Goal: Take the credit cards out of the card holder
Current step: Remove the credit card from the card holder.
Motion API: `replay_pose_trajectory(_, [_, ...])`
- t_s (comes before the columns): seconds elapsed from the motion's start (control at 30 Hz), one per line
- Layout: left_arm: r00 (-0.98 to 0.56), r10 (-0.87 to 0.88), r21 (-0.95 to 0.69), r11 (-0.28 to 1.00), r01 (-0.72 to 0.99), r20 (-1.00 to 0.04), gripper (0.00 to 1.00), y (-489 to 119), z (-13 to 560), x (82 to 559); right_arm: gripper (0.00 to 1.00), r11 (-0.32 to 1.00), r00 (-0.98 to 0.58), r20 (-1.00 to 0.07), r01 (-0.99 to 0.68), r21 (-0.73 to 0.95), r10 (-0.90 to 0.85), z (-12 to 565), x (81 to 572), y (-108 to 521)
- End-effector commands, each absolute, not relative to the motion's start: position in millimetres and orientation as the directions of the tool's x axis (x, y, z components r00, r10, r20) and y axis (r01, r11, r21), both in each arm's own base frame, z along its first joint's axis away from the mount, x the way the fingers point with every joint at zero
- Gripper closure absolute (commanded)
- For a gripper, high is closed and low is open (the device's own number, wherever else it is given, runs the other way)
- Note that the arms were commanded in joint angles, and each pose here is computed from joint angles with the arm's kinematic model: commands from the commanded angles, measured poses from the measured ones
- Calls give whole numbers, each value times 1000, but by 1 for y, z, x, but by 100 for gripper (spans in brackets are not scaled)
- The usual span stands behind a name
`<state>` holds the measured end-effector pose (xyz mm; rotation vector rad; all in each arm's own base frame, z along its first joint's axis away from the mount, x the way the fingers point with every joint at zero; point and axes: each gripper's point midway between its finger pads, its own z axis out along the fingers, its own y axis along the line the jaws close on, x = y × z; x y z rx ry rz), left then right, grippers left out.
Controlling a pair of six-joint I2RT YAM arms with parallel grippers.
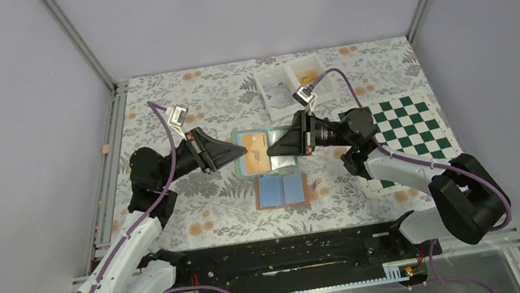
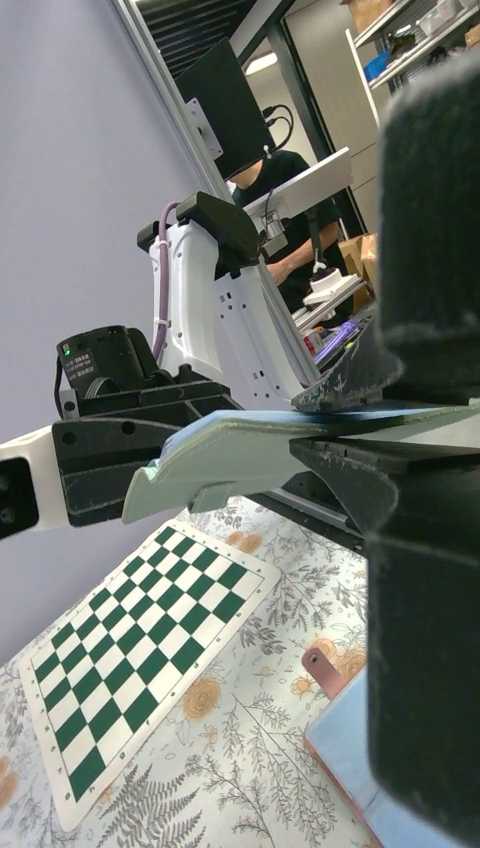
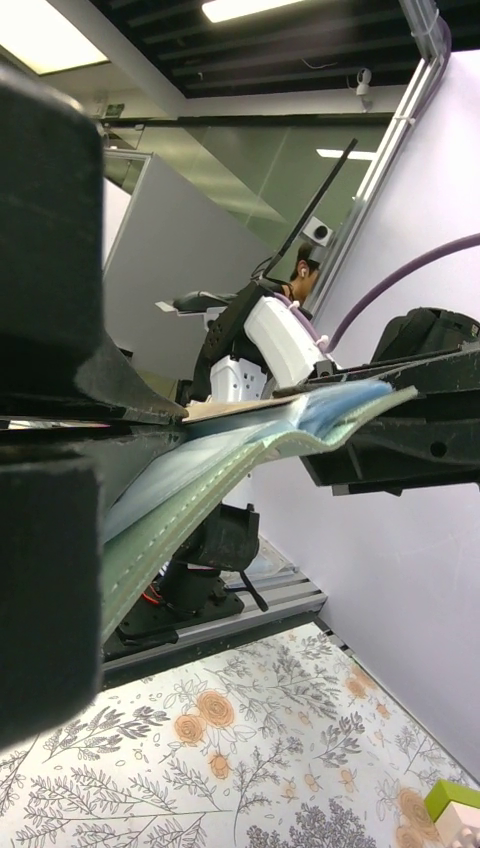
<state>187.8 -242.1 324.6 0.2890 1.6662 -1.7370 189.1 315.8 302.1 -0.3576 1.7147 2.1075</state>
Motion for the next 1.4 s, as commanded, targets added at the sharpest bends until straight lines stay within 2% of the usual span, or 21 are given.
replay_pose_trajectory(0.0, [-737, -273, -776, 65, 627, -619, 84, -243, 326, 182, 100, -243, -815, -549, -579, 778, 185, 340, 172, 313])
replay_pose_trajectory(0.1, [-734, -277, -775, 66, 629, -620, 86, -242, 326, 181, 100, -229, -813, -551, -582, 781, 189, 338, 171, 311])
replay_pose_trajectory(0.2, [-742, -281, -783, 65, 619, -609, 94, -241, 325, 182, 100, -224, -817, -545, -576, 786, 189, 336, 171, 311])
replay_pose_trajectory(0.23, [-743, -280, -784, 61, 617, -607, 89, -241, 325, 182, 100, -223, -818, -544, -575, 787, 189, 335, 171, 311])
replay_pose_trajectory(0.3, [-741, -284, -781, 49, 623, -609, 75, -241, 327, 180, 100, -221, -819, -542, -573, 790, 187, 334, 171, 311])
replay_pose_trajectory(0.33, [-739, -290, -780, 45, 624, -608, 72, -240, 328, 180, 100, -220, -820, -542, -572, 790, 187, 334, 170, 311])
replay_pose_trajectory(0.4, [-734, -301, -777, 41, 628, -609, 75, -239, 330, 181, 100, -217, -822, -538, -569, 793, 187, 332, 171, 311])
replay_pose_trajectory(0.63, [-752, -304, -795, 29, 606, -584, 99, -237, 329, 184, 100, -209, -825, -531, -564, 799, 193, 329, 172, 310])
replay_pose_trajectory(0.93, [-745, -322, -792, 23, 610, -584, 100, -233, 330, 184, 99, -184, -834, -519, -549, 815, 189, 324, 177, 308])
replay_pose_trajectory(1.03, [-737, -334, -784, 11, 621, -588, 100, -233, 331, 183, 70, -170, -844, -501, -531, 830, 190, 322, 180, 309])
replay_pose_trajectory(1.1, [-735, -335, -781, 6, 624, -590, 100, -233, 332, 183, 59, -151, -849, -491, -520, 841, 196, 319, 184, 310])
replay_pose_trajectory(1.23, [-738, -336, -784, 3, 620, -585, 100, -233, 332, 183, 59, -121, -847, -493, -521, 845, 201, 315, 188, 312])
replay_pose_trajectory(1.37, [-742, -336, -789, 6, 614, -580, 100, -233, 330, 184, 65, -133, -847, -496, -523, 842, 194, 319, 186, 315])
